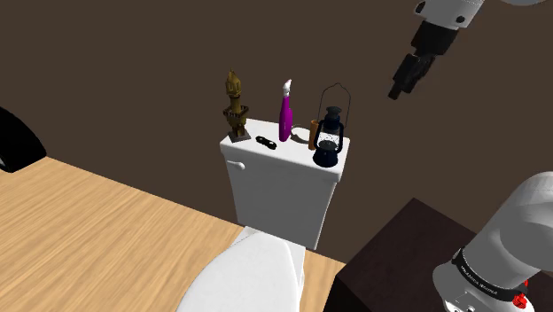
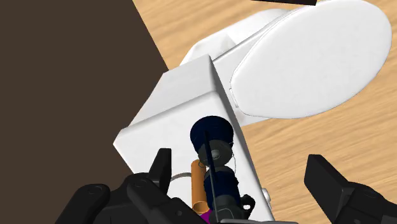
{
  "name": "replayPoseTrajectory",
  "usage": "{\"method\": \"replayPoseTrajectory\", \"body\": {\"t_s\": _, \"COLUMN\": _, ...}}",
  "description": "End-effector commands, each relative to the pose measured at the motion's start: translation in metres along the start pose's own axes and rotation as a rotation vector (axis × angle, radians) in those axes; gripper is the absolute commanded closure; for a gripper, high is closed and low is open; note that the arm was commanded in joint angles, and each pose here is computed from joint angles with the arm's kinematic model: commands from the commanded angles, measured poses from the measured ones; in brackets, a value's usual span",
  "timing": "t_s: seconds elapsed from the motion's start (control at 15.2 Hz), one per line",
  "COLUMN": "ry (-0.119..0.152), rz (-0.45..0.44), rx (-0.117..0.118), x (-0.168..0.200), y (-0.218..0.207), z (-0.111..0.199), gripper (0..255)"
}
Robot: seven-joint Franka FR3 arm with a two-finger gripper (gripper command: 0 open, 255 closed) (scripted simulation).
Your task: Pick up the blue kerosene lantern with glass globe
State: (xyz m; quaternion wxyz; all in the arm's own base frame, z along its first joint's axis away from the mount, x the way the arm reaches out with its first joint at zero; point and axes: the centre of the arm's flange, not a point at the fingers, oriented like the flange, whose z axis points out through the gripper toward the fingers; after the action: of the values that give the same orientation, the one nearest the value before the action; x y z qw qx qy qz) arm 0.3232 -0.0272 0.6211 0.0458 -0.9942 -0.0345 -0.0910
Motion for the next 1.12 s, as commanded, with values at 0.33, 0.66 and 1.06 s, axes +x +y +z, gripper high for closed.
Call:
{"method": "replayPoseTrajectory", "body": {"t_s": 0.33, "ry": 0.108, "rz": -0.13, "rx": 0.023, "x": 0.004, "y": 0.015, "z": 0.063, "gripper": 0}}
{"method": "replayPoseTrajectory", "body": {"t_s": 0.66, "ry": 0.215, "rz": -0.26, "rx": 0.046, "x": 0.017, "y": 0.027, "z": 0.125, "gripper": 0}}
{"method": "replayPoseTrajectory", "body": {"t_s": 1.06, "ry": 0.345, "rz": -0.415, "rx": 0.074, "x": 0.044, "y": 0.037, "z": 0.197, "gripper": 0}}
